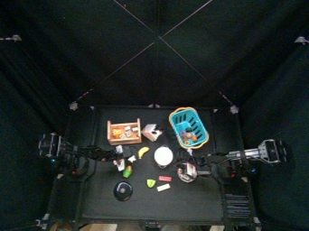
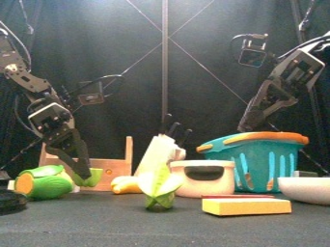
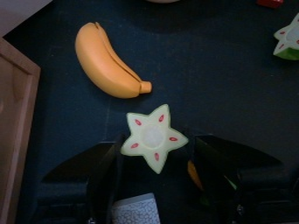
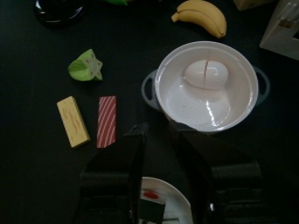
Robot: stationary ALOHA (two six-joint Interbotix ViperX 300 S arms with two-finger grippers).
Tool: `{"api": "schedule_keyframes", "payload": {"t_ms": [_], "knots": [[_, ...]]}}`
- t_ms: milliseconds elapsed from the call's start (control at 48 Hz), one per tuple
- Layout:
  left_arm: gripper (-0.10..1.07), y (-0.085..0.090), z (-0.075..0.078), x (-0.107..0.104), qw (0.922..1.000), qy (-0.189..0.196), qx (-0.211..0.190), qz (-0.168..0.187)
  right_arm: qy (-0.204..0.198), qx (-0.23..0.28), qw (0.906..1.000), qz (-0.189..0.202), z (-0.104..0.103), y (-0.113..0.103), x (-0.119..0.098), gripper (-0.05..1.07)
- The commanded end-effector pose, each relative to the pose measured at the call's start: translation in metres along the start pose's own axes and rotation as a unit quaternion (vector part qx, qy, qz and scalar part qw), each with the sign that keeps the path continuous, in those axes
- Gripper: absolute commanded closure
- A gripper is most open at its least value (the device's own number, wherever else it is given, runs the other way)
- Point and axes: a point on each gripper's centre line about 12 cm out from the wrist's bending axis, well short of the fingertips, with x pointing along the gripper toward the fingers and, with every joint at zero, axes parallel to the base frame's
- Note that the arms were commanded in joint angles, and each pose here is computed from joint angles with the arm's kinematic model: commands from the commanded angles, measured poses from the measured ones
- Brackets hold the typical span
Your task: Place starfruit bottom in front of toolbox
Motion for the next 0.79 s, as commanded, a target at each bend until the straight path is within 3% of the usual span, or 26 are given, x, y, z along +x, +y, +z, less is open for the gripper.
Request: {"api": "schedule_keyframes", "payload": {"t_ms": [0,458,771], "knots": [[0.08,0.0000,0.0109,-0.0008,0.9998,-0.017,-0.005,0.001,-0.016,0.001,0.9999,0.003,0.0104,0.0010,-0.0015,0.34],[0.08,-0.0004,0.0130,-0.0010,0.9998,-0.020,-0.009,0.001,-0.015,0.001,0.9999,0.003,0.0097,0.0009,-0.0015,0.34],[-0.04,0.0001,0.0130,-0.0013,0.9996,-0.019,-0.022,0.002,-0.015,0.001,0.9999,0.003,0.0097,0.0009,-0.0015,0.34]]}}
